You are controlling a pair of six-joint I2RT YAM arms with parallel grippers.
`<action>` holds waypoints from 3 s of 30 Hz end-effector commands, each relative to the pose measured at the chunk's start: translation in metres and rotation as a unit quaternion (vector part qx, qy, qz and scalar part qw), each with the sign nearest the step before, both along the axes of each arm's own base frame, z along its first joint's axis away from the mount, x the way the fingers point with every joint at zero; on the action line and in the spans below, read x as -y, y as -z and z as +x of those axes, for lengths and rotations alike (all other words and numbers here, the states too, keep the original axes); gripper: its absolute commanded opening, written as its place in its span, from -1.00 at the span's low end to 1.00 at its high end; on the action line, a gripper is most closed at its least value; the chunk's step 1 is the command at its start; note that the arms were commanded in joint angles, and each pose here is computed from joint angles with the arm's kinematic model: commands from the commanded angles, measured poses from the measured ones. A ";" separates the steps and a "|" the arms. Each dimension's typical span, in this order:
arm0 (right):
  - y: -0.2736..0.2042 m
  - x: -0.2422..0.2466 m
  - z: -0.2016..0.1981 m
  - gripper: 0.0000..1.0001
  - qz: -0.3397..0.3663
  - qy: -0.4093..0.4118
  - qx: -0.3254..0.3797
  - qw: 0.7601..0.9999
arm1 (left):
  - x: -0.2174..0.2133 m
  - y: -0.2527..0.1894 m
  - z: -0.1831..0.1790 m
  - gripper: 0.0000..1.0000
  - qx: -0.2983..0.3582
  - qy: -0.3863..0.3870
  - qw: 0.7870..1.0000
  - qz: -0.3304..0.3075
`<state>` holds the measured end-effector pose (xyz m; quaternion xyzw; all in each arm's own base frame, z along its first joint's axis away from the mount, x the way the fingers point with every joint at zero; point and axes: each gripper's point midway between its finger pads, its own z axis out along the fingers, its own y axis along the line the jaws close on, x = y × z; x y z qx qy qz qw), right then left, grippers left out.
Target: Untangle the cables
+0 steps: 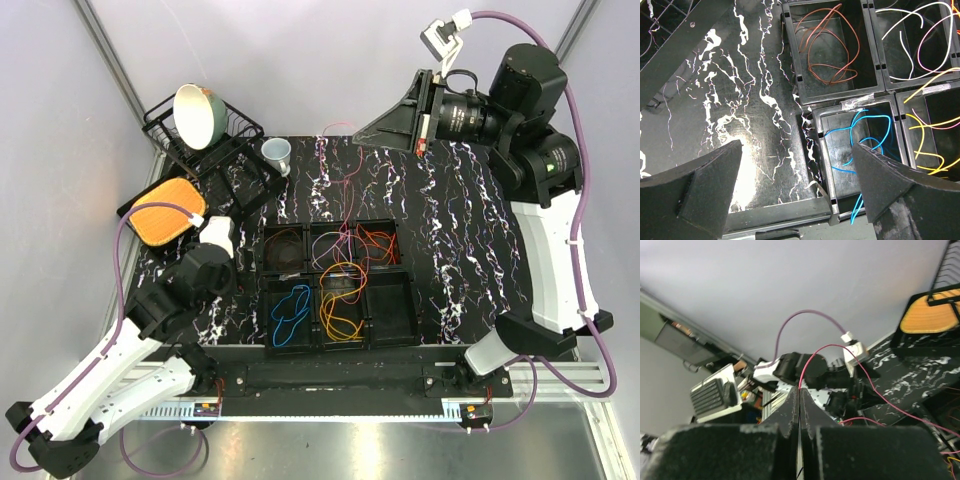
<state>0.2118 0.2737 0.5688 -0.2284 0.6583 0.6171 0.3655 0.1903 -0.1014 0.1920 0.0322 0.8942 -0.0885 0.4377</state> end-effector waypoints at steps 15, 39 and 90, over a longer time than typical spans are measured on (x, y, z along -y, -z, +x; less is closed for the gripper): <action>-0.040 0.004 -0.091 -1.00 0.046 -0.122 0.075 0.989 | 0.003 -0.009 0.008 0.87 0.021 -0.006 1.000 -0.011; 0.230 -0.018 0.006 -1.00 -0.128 0.036 -0.139 0.981 | 0.004 -0.008 0.007 0.86 0.019 -0.003 1.000 -0.011; 0.317 0.102 0.050 0.91 -0.378 0.383 -0.095 0.838 | 0.003 0.000 0.012 0.87 0.006 -0.009 1.000 0.008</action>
